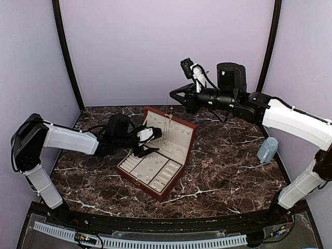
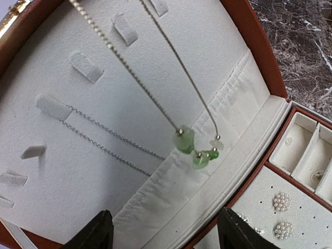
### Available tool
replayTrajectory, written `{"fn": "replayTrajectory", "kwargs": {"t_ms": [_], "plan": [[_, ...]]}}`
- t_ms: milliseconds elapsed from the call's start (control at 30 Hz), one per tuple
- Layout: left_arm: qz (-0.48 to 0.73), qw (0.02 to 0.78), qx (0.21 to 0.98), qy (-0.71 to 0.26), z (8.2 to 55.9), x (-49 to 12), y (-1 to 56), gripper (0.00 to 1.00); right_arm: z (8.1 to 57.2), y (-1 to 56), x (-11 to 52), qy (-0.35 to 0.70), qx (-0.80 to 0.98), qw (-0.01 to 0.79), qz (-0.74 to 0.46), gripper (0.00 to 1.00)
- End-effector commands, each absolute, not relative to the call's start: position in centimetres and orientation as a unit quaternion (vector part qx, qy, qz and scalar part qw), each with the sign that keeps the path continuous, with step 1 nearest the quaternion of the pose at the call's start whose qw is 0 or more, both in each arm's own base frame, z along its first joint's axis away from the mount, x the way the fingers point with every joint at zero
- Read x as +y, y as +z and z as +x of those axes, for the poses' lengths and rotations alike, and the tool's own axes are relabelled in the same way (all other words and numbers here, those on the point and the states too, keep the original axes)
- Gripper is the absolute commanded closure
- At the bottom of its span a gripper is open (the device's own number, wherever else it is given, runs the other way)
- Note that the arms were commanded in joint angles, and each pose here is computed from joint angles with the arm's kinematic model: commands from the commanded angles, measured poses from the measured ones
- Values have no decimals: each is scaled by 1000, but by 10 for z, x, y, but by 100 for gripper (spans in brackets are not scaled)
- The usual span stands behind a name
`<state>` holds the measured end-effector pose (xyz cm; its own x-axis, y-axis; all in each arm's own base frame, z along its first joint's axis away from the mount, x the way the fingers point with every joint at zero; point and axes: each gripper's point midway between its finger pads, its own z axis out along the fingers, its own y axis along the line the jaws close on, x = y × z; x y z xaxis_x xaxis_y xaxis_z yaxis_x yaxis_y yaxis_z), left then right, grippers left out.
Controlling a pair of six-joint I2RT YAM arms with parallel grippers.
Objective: Organize the mixed jewelry
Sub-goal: Open the compartment pouch of the jewelry box.
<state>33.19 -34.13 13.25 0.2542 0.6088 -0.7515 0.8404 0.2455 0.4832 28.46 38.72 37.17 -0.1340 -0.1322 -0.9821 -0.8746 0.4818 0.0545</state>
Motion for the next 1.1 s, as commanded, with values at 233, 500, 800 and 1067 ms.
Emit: {"fn": "replayTrajectory", "kwargs": {"t_ms": [233,500,800,1067], "plan": [[629,537,557,-74,356,-354,130,36,274,385,391,372,647,550,-375,100],[629,554,541,-64,358,-353,134,37,276,382,394,375,649,545,-375,100],[630,560,535,-57,360,-350,134,37,275,380,397,380,651,539,-376,100],[625,546,554,-72,363,-347,123,40,273,382,396,383,649,539,-375,100]]}}
